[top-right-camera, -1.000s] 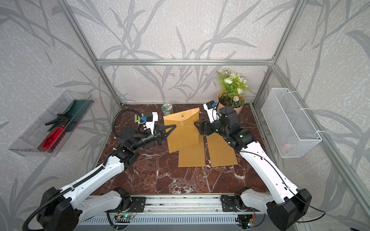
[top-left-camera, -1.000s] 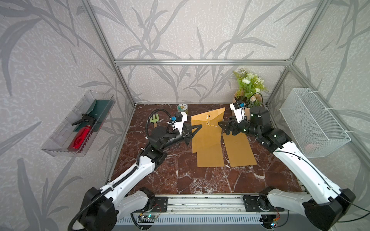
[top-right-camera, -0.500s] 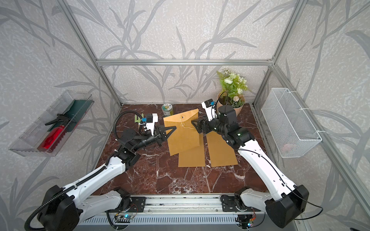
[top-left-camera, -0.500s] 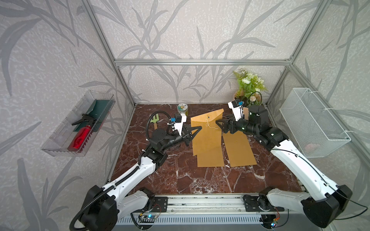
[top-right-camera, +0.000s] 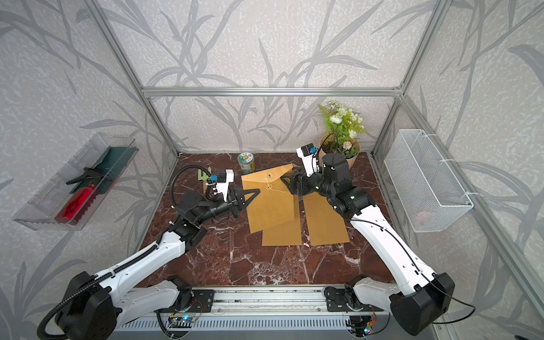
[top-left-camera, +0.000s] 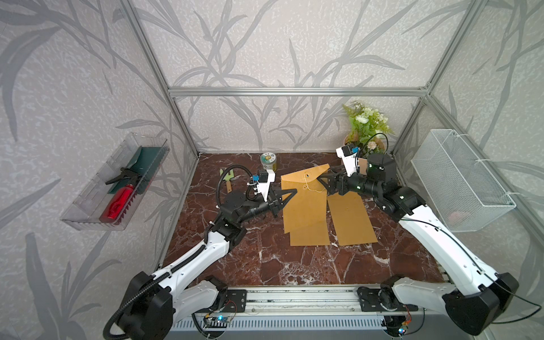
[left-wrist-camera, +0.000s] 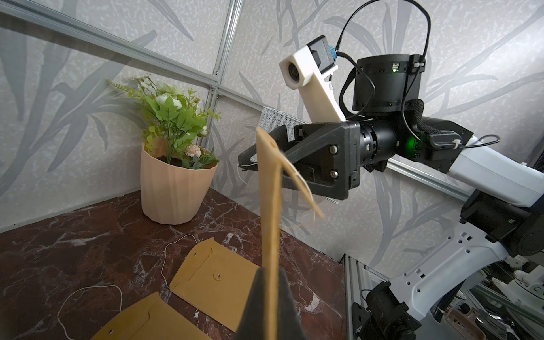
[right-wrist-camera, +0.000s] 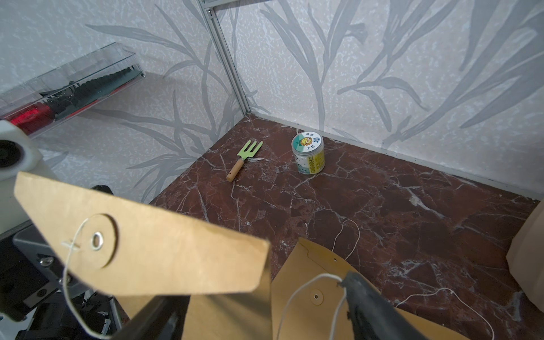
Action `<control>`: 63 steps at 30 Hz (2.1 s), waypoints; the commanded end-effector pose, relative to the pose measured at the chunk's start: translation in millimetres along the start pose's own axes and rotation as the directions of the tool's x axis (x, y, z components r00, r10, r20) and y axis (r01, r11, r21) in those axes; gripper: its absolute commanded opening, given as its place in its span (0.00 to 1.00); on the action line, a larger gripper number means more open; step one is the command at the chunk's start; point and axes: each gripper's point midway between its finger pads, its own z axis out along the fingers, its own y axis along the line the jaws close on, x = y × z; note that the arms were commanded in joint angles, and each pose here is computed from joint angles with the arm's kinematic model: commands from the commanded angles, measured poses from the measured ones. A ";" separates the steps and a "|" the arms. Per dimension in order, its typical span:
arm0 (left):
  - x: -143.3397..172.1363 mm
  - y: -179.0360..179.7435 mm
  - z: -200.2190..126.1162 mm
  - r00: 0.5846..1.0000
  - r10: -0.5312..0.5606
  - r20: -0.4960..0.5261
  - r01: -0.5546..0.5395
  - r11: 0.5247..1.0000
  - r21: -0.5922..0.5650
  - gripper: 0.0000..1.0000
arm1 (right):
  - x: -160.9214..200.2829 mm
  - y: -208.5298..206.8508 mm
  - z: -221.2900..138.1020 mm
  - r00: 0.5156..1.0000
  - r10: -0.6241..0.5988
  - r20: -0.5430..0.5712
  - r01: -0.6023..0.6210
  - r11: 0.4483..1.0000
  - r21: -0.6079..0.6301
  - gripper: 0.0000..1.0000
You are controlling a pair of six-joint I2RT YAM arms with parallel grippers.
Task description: Open the file bag
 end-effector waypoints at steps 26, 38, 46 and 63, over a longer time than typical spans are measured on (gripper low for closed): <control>30.9 -9.1 -7.9 0.993 0.079 -0.082 -0.078 0.997 0.020 0.00 | -30.1 46.7 -19.8 0.997 0.020 0.080 -0.001 0.974 -0.228 0.55; 37.8 3.2 -4.6 0.987 0.121 -0.104 -0.124 0.992 -0.020 0.00 | -27.9 58.0 -25.4 0.998 0.019 0.067 0.001 0.955 -0.296 0.33; 37.9 12.4 0.6 0.986 0.128 -0.108 -0.134 0.990 -0.045 0.00 | -27.8 59.6 -27.9 0.998 0.016 0.065 0.005 0.952 -0.305 0.22; 15.6 9.5 -0.2 0.985 0.165 -0.044 -0.168 0.984 -0.068 0.00 | -23.8 58.5 -31.3 0.999 0.004 0.049 0.012 0.952 -0.305 0.14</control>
